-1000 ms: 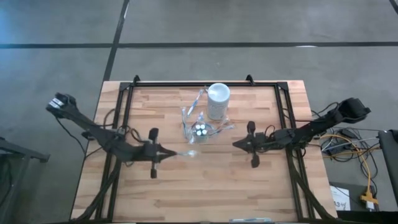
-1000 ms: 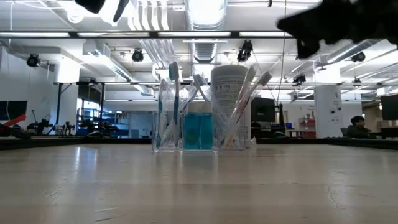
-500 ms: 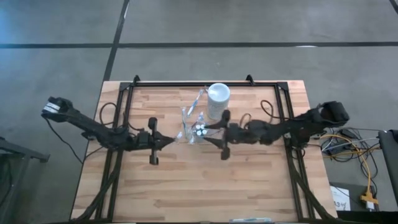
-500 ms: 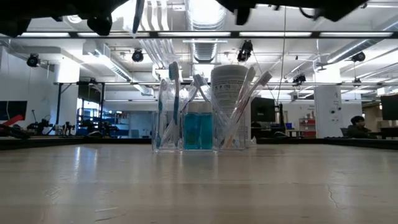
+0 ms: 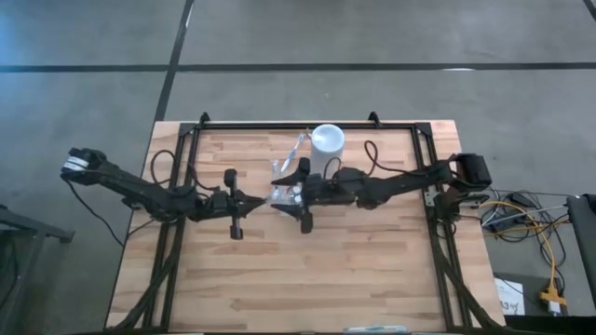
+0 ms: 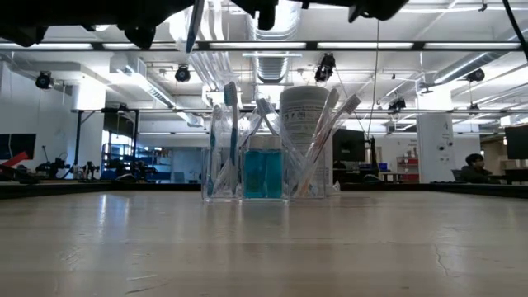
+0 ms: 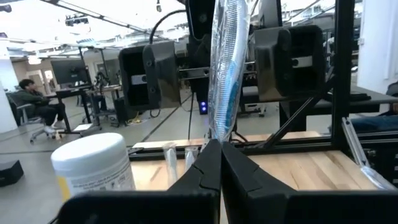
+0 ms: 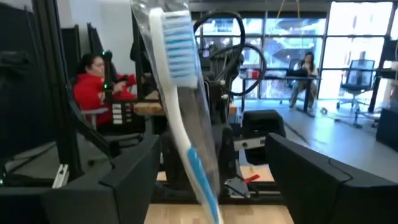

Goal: Pick & Place toothbrushing station
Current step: Put the blue toothbrush into the transparent organizer

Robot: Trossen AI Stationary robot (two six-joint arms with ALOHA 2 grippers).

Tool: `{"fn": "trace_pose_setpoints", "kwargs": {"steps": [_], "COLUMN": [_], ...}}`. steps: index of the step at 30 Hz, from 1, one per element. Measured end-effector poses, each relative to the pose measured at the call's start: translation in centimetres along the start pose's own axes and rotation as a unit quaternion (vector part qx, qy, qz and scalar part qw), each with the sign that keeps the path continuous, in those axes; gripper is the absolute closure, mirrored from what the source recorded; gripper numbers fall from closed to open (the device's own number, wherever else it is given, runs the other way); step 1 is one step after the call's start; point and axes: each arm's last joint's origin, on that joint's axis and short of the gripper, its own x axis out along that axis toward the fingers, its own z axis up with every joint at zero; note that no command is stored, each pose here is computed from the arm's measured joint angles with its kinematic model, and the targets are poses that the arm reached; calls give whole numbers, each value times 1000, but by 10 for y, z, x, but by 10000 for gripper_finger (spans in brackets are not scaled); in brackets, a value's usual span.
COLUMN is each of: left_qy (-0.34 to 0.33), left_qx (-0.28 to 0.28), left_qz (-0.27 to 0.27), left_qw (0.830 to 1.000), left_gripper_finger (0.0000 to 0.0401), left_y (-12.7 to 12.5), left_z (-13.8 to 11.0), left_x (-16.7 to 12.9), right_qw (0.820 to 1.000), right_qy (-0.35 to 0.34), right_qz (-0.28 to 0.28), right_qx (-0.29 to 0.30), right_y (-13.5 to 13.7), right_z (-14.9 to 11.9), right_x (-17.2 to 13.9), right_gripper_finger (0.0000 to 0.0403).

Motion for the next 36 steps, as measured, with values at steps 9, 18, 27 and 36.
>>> {"fn": "trace_pose_setpoints", "kwargs": {"steps": [9,18,27,36], "left_qy": [6,21,47,89], "left_qx": [-13,-25,-21,-27], "left_qz": [2,0,-11,-57], "left_qw": [1000,999,999,994], "left_gripper_finger": [401,401,361,327], "left_y": [1,1,0,-2], "left_z": [-1,-4,-10,-11], "left_x": [0,1,-1,-12], "right_qw": [1000,998,995,991], "right_qy": [9,36,89,125], "right_qz": [10,41,27,-12], "right_qx": [-3,-17,-39,-44], "right_y": [1,3,-5,-19], "right_z": [10,8,19,30], "right_x": [8,9,-4,-16], "right_gripper_finger": [205,376,390,392]}}
